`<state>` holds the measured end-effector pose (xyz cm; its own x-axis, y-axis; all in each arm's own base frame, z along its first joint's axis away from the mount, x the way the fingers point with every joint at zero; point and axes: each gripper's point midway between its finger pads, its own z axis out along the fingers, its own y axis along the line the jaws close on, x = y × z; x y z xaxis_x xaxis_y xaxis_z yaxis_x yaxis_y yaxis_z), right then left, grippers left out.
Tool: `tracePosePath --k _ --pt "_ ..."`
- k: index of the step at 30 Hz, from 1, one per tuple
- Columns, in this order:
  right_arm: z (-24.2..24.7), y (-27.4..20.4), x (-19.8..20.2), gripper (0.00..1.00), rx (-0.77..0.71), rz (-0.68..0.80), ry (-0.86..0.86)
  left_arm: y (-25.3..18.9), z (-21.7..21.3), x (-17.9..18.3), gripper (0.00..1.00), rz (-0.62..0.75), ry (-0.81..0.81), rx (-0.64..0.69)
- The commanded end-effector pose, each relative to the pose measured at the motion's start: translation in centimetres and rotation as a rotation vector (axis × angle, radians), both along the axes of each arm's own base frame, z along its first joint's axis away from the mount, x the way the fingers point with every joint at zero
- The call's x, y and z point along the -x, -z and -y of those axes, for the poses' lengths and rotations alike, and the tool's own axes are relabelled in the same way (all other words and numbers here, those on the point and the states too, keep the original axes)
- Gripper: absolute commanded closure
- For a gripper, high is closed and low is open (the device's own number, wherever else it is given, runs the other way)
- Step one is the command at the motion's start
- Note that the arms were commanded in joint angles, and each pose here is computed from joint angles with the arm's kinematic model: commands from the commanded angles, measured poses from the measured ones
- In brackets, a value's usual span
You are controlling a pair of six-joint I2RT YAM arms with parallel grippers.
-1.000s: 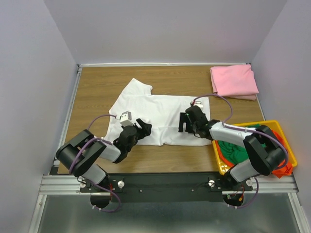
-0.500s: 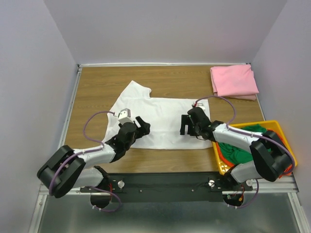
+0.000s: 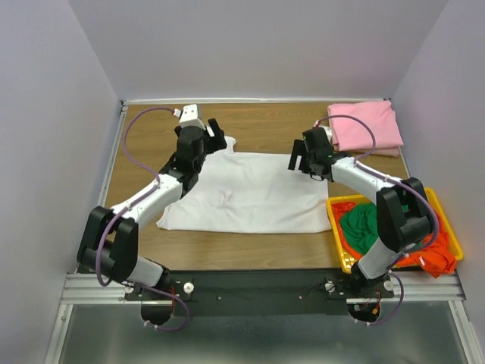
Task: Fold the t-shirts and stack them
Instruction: Fold the tshirt
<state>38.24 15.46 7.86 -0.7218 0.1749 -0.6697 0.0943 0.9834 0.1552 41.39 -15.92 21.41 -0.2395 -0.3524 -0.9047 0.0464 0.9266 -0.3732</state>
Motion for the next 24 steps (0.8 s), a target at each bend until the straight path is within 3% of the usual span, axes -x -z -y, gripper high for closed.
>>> tracePosePath --k 1,4,5,9,12,24 --pt "3.0 0.2 -2.9 0.06 0.002 -0.03 0.039 0.8 -0.4 -3.6 0.15 -0.067 0.058 -0.188" --pt "4.8 0.4 -5.0 0.09 0.0 -0.03 0.064 4.3 -0.9 -7.1 0.18 -0.167 0.054 -0.259" --pt "5.3 0.5 -5.5 0.1 0.003 -0.03 0.072 2.9 -1.0 -7.8 0.19 -0.138 0.051 -0.258" --pt "7.3 1.7 -7.3 0.18 0.02 -0.05 0.108 6.2 -1.4 -11.3 0.21 -0.206 0.054 -0.292" --pt "8.8 2.7 -8.5 0.23 0.041 -0.062 0.136 6.0 -1.5 -13.9 0.22 -0.201 0.056 -0.301" --pt "10.1 5.9 -9.1 0.35 0.042 -0.123 0.15 8.9 -2.7 -17.1 0.23 -0.266 0.061 -0.336"
